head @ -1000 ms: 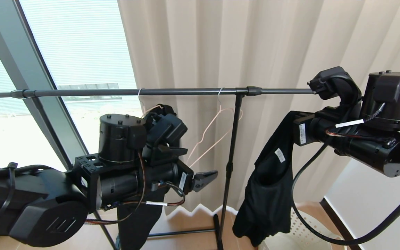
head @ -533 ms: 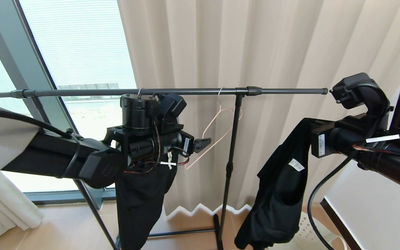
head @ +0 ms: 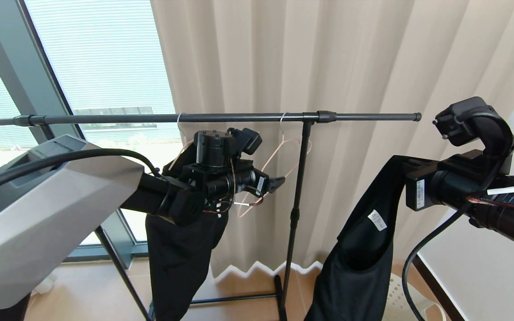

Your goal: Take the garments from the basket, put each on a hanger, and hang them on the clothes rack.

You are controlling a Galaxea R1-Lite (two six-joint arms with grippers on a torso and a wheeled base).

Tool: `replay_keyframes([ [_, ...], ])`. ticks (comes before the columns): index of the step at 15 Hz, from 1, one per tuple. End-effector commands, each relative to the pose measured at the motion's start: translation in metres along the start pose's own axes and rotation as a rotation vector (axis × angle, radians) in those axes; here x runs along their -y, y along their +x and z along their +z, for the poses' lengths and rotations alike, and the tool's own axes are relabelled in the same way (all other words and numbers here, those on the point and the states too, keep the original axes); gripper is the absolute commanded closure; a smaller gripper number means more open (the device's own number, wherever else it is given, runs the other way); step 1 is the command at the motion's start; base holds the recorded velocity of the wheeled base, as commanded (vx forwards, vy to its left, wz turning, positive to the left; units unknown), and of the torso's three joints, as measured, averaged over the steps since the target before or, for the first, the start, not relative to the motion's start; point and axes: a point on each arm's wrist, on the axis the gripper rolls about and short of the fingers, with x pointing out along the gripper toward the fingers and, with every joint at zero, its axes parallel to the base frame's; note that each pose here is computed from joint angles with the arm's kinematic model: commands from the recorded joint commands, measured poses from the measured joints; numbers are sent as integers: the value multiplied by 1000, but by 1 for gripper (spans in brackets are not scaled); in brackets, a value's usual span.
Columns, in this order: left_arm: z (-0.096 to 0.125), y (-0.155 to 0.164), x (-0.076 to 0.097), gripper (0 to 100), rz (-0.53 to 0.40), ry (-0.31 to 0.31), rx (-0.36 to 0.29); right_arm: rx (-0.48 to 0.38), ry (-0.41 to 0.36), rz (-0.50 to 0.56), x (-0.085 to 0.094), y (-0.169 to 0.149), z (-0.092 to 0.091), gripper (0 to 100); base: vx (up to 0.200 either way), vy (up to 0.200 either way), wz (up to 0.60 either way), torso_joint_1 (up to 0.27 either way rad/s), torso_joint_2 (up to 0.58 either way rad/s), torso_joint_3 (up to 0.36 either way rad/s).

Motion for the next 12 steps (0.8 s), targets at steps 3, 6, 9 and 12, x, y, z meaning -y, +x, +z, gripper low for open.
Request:
replay_keyframes([
  [3, -18, 27, 0, 0, 52, -1, -28, -10, -13, 24, -6, -2, -4, 100, 0, 0, 0, 0, 0, 0],
  [6, -16, 28, -2, 0, 68, -1, -22, -7, -15, 34, -8, -3, -3, 100, 0, 0, 0, 0, 0, 0],
  [9, -23, 33, -3, 0, 69, -3, -35, -9, -15, 35, -9, -3, -4, 100, 0, 0, 0, 0, 0, 0],
  [12, -28, 36, -4, 0, 70, -4, -41, -7, -13, 35, -8, -3, -3, 100, 0, 0, 0, 0, 0, 0],
])
